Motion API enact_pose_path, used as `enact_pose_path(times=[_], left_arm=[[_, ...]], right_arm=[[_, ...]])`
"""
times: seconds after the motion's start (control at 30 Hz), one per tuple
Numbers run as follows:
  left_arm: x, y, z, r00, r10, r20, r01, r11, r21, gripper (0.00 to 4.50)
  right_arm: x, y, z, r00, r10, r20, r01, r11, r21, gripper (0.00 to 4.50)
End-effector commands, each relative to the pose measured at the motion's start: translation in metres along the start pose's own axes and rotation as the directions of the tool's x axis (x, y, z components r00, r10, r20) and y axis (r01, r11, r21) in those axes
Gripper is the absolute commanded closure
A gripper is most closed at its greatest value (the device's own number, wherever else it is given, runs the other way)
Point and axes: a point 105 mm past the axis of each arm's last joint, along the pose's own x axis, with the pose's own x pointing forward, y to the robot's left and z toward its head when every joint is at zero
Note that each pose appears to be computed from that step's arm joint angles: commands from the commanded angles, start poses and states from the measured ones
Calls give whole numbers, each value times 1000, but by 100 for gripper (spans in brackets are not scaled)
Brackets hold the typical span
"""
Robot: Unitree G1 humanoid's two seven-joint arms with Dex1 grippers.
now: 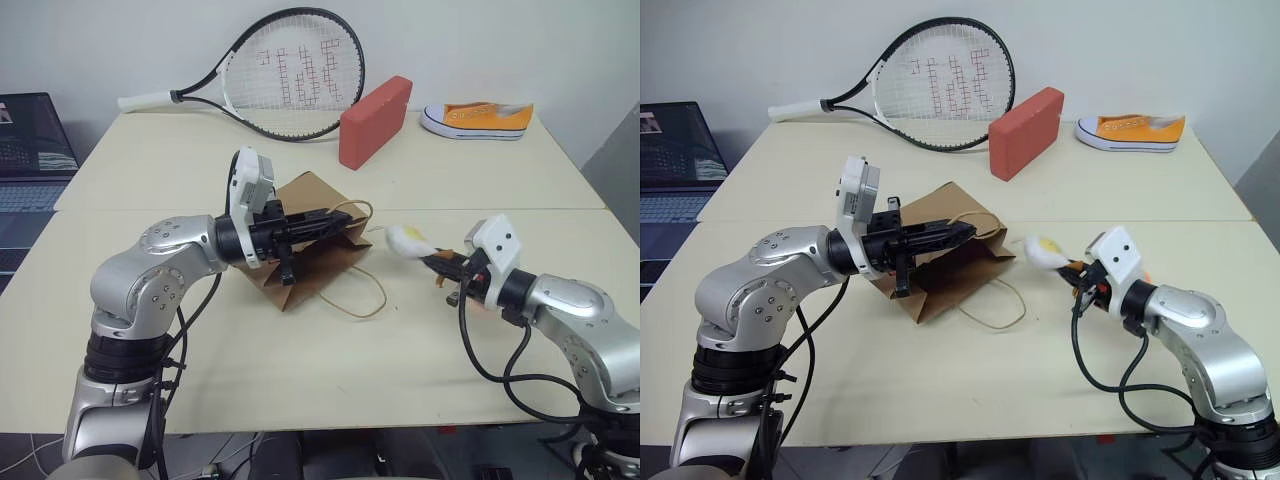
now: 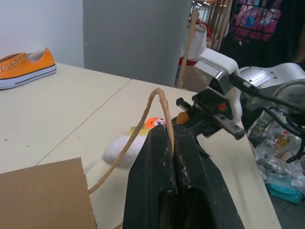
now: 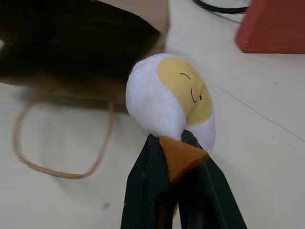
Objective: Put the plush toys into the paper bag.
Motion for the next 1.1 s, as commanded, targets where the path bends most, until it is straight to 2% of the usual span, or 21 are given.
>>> enact_pose_path(times=[0.03,0.23,0.43,1.1], left_arm=[[2,-4,14,999,-26,31,24,998,54,450],[6,-7,14,999,-40,35,38,998,55,450],[9,-10,13,998,-57,34,56,997,50,450],[10,-19,9,994,-109,19,108,993,38,450]], right_arm=[[11,16,6,998,58,14,-59,998,32,448],[33,30,8,994,101,31,-104,991,88,448],[60,35,5,996,81,41,-86,983,160,448],[113,27,21,994,-47,101,-2,899,438,448]])
